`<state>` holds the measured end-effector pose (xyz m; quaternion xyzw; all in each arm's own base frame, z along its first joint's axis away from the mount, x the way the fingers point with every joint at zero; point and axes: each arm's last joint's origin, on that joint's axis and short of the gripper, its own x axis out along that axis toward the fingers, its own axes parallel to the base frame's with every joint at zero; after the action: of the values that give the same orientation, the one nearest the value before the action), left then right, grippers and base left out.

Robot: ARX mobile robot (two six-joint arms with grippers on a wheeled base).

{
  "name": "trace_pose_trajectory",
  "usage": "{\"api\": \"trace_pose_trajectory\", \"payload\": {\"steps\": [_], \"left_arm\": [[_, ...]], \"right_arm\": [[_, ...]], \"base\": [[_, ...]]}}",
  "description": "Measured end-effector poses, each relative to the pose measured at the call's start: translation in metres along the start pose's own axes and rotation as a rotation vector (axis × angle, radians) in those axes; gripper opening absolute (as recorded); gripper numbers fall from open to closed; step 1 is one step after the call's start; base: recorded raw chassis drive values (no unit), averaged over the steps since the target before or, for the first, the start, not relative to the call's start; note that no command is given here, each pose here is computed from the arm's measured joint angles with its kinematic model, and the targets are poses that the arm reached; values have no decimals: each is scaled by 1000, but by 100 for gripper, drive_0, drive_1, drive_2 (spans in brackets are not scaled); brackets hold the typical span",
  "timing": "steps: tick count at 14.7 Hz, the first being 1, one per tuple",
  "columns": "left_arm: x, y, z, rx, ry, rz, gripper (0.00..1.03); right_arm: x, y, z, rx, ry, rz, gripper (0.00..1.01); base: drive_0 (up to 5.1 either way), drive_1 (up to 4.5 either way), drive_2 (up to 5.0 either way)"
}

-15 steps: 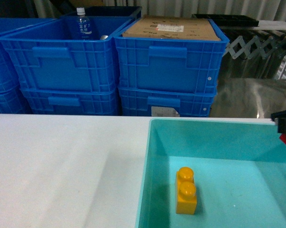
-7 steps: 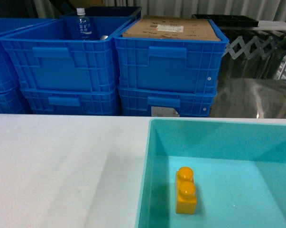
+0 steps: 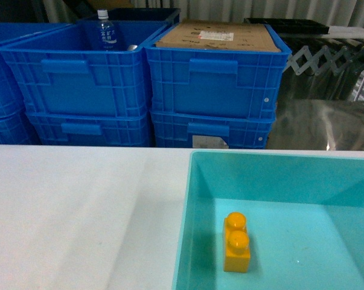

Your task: Pick red block from blue box to shelf

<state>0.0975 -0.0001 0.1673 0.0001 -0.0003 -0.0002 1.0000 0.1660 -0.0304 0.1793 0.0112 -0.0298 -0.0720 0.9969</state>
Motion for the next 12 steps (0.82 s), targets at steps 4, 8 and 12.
{"api": "trace_pose_trajectory", "payload": {"steps": [4, 8, 12], "left_arm": [[0, 0, 0, 0, 0, 0, 98], [0, 0, 0, 0, 0, 0, 98], [0, 0, 0, 0, 0, 0, 98]], "right_arm": [[-22, 18, -9, 3, 41, 61, 28], [-34, 16, -19, 5, 134, 48, 28], [-40, 19, -27, 57, 241, 98, 28]], "base": [[0, 0, 0], [0, 0, 0], [0, 0, 0]]}}
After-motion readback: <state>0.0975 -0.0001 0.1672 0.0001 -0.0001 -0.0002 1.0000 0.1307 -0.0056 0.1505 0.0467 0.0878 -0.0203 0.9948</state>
